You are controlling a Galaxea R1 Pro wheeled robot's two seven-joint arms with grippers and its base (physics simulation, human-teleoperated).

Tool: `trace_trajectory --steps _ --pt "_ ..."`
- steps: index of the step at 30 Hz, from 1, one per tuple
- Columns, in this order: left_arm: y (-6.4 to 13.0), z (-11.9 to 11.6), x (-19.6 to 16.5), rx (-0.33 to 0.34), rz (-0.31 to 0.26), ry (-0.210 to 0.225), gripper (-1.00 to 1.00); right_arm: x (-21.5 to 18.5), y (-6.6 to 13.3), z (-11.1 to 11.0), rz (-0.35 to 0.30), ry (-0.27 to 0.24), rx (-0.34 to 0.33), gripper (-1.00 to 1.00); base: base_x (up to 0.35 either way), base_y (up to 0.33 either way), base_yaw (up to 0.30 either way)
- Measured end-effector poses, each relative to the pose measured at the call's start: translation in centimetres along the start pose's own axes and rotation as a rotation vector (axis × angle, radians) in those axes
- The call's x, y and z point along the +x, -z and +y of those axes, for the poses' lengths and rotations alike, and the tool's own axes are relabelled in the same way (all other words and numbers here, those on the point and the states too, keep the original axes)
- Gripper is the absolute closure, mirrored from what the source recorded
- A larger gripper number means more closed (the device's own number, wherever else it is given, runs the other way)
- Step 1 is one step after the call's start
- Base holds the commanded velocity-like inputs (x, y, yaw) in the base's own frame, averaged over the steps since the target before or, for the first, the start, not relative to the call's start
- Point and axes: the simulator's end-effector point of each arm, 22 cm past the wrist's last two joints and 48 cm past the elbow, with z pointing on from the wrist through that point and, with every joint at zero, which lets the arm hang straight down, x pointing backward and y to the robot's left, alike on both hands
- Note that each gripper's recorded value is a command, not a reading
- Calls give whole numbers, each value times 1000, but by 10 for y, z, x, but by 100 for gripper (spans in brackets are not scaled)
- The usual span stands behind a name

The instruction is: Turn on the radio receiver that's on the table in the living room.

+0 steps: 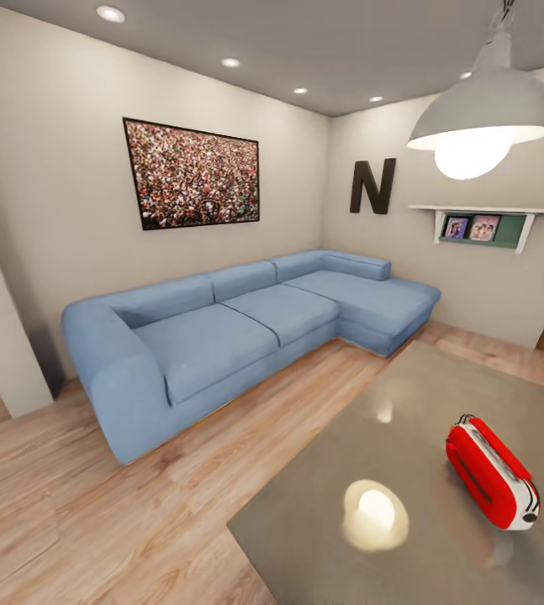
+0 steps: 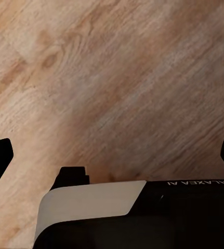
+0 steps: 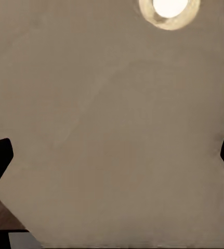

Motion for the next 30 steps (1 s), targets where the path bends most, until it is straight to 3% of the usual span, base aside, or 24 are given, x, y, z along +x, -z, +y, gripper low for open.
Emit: trace_trajectory --steps 13,30 --pt "0 5 0 -24 0 1 -100 0 0 0 1 0 1 -100 -167 -251 -278" --pt "0 5 -4 -25 -20 2 -100 0 0 -1 0 0 1 -100 -15 -21 -278"
